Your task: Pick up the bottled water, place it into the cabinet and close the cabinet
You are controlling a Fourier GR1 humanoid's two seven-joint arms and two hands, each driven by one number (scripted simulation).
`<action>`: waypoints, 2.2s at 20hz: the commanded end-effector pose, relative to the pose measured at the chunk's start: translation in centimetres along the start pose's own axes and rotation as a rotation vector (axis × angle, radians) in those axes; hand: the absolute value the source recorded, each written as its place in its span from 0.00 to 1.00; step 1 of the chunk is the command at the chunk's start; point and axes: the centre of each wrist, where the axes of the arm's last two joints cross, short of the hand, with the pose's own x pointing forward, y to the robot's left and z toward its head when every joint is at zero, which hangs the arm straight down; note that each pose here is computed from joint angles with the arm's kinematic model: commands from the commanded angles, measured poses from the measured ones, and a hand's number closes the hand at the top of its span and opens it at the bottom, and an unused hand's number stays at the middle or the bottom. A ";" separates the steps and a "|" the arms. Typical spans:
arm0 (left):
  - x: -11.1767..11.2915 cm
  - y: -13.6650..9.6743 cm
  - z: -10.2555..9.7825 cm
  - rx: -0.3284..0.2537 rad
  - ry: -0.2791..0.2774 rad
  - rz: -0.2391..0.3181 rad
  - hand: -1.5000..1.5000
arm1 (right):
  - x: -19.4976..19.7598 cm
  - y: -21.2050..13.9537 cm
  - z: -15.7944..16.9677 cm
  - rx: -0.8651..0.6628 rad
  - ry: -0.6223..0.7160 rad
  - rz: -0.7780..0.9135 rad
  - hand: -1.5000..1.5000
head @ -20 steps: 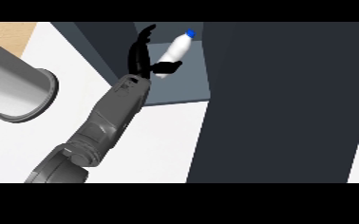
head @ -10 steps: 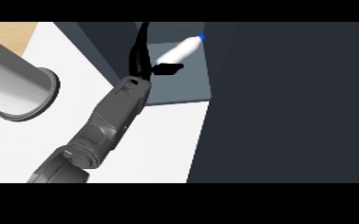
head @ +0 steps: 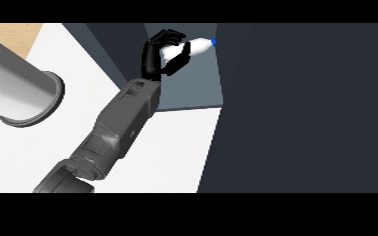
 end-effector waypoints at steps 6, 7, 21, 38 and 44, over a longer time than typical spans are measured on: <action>0.0 0.1 0.2 -0.152 -0.038 0.291 1.00 | 2.3 -0.1 0.9 0.006 -0.019 0.005 0.00; 1.0 -0.2 -0.2 -0.164 -0.019 0.309 1.00 | 2.2 -0.1 0.0 -0.042 -0.005 0.010 0.00; -0.6 2.6 5.3 -0.264 0.010 0.559 1.00 | 2.8 -0.7 1.3 -0.051 0.019 0.073 0.00; 2.8 11.8 19.2 -0.230 0.019 0.614 1.00 | 3.9 0.3 0.4 0.315 0.075 -0.004 1.00; 5.1 16.1 22.1 -0.221 0.005 0.597 1.00 | 4.2 1.8 -0.5 0.332 0.069 -0.038 1.00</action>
